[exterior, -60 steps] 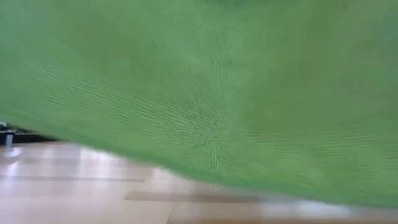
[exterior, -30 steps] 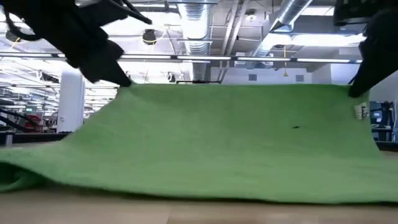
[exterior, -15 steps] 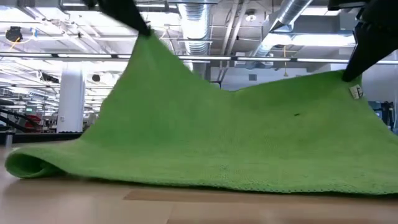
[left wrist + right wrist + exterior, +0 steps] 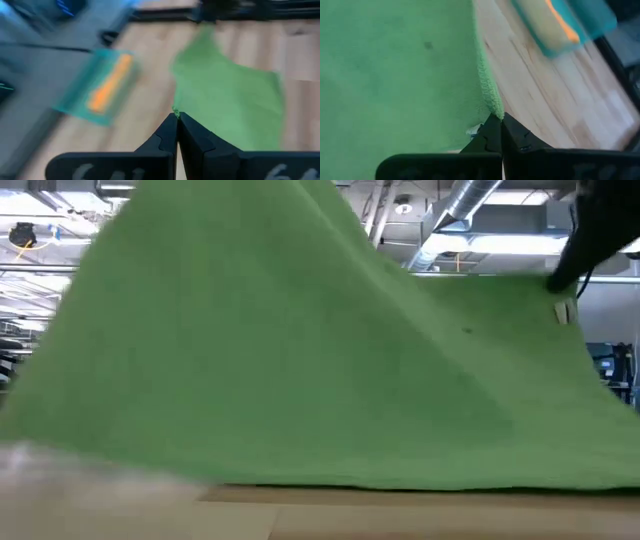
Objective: Roll microfiber towels into tight, uniform cylinder then place into a basket
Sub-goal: Fold the green microfiber towel
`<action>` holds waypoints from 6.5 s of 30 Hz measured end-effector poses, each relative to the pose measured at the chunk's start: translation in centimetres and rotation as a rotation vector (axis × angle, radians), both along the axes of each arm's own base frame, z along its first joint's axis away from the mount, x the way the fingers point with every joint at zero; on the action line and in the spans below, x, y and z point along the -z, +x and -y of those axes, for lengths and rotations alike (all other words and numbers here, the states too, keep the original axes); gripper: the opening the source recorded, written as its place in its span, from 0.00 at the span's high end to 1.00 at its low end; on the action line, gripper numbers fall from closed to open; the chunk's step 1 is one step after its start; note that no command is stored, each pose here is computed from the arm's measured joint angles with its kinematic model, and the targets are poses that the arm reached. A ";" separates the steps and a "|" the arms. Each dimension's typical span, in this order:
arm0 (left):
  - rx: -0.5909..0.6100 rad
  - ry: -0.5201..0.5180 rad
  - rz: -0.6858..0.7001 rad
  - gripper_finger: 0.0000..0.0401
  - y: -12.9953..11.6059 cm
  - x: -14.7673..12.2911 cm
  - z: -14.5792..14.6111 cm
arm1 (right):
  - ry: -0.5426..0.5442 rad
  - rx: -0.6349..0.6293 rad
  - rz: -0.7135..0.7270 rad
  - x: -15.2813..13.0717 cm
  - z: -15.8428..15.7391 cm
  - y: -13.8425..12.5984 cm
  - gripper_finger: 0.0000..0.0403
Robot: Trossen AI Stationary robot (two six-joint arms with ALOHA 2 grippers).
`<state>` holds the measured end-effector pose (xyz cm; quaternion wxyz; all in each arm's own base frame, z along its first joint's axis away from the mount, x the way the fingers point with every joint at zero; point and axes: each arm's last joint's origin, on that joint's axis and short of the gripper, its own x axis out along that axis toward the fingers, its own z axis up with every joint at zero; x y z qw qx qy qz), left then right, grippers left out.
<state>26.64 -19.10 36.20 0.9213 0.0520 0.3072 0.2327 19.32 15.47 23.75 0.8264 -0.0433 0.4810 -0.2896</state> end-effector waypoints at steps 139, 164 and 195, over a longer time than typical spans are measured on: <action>0.159 0.053 -0.413 1.00 -4.9 20.1 1.2 | 0.182 -0.248 -0.036 8.2 -6.4 -0.1 0.98; 0.243 -0.158 -0.437 1.00 -4.3 20.2 2.4 | 0.347 -0.263 -0.081 8.3 -7.4 -0.1 0.98; 0.303 -0.294 -0.519 0.63 -4.2 19.7 3.2 | 0.438 -0.241 -0.164 8.3 -7.5 -0.4 0.62</action>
